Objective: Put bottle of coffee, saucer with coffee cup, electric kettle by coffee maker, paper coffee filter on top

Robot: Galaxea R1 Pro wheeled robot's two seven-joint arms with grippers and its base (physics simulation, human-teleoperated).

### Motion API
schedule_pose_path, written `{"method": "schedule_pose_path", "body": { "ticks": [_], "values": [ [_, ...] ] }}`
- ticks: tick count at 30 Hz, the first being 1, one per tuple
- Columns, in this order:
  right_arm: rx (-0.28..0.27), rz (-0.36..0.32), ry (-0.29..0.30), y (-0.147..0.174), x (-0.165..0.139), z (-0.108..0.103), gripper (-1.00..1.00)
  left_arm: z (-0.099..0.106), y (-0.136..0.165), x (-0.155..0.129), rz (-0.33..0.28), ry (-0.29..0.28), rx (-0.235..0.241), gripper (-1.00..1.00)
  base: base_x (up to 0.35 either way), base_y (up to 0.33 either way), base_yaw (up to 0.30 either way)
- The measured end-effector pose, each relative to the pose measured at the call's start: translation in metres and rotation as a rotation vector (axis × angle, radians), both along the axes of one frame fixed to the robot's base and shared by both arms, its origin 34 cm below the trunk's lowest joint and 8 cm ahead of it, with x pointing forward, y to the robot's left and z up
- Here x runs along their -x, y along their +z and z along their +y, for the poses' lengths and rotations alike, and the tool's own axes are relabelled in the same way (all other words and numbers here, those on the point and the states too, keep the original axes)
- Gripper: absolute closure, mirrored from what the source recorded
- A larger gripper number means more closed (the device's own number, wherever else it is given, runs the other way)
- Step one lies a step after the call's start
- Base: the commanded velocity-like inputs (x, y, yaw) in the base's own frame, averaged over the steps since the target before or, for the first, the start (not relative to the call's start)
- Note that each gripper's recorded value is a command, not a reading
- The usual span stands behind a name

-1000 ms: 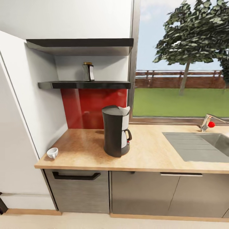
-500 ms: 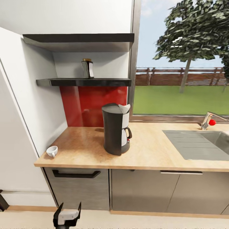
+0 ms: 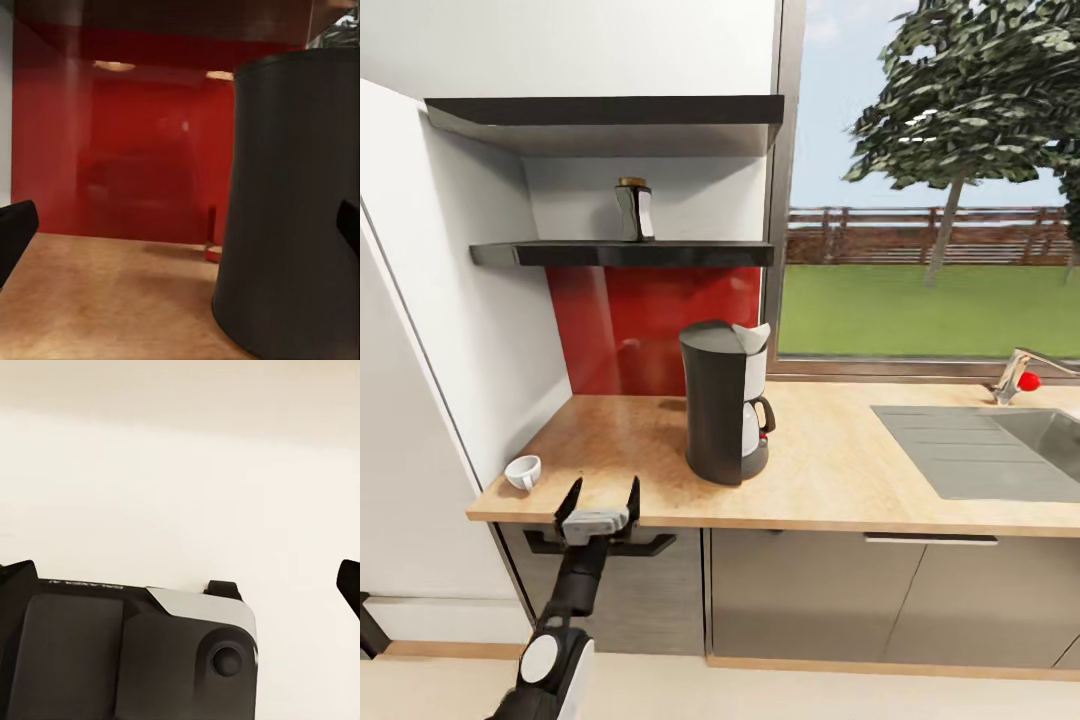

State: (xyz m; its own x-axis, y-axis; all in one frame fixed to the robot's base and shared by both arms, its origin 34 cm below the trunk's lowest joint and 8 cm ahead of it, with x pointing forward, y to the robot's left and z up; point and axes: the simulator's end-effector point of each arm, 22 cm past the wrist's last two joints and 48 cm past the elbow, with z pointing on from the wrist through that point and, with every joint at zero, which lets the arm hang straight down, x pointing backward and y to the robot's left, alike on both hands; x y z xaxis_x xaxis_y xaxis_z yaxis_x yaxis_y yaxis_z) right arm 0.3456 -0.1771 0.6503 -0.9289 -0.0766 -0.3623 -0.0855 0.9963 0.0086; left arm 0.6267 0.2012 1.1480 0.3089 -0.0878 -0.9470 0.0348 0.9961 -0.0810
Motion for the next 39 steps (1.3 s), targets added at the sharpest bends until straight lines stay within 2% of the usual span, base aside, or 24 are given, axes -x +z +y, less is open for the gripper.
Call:
{"method": "schedule_pose_path", "body": {
  "ticks": [6, 8, 11, 13, 18, 20, 27, 30, 35, 39],
  "values": [
    [0.001, -0.001, 0.001, 0.000, 0.000, -0.001, -1.00, -0.004, 0.059, -0.030, -0.022, -0.004, 0.015, -1.00, 0.000, 0.000, 0.000],
    [0.001, -0.001, 0.001, 0.000, 0.000, -0.001, -1.00, -0.007, 0.071, -0.035, -0.023, -0.009, 0.021, -1.00, 0.000, 0.000, 0.000],
    [0.002, -0.001, 0.001, 0.000, 0.000, -0.001, -1.00, -0.018, 0.105, -0.052, -0.041, -0.026, 0.031, -1.00, 0.000, 0.000, 0.000],
    [0.002, 0.000, 0.001, 0.000, 0.000, -0.001, -1.00, -0.018, 0.125, -0.061, -0.050, -0.019, 0.034, -1.00, 0.000, 0.000, 0.000],
    [0.003, 0.001, 0.001, 0.000, 0.000, -0.001, -1.00, -0.018, 0.197, -0.090, -0.070, -0.009, 0.035, -1.00, 0.000, 0.000, 0.000],
    [0.003, 0.001, 0.001, 0.000, 0.000, -0.001, -1.00, -0.020, 0.245, -0.102, -0.091, -0.019, 0.040, -1.00, 0.000, 0.000, 0.000],
    [0.001, -0.002, -0.002, 0.000, -0.001, -0.001, -1.00, -0.010, 0.345, -0.113, -0.113, 0.020, 0.044, -1.00, 0.000, 0.000, 0.000],
    [-0.002, -0.002, -0.003, 0.001, -0.001, 0.001, -1.00, -0.008, 0.386, -0.115, -0.097, 0.025, 0.030, -1.00, 0.000, 0.000, 0.000],
    [-0.005, -0.001, -0.002, 0.001, -0.001, 0.005, -1.00, 0.005, 0.422, -0.132, -0.060, 0.045, 0.036, -1.00, 0.000, 0.000, 0.000],
    [-0.006, 0.000, -0.005, 0.001, 0.000, 0.004, -1.00, 0.019, 0.450, -0.143, -0.054, 0.061, 0.063, -1.00, 0.000, 0.000, 0.000]
  ]
}}
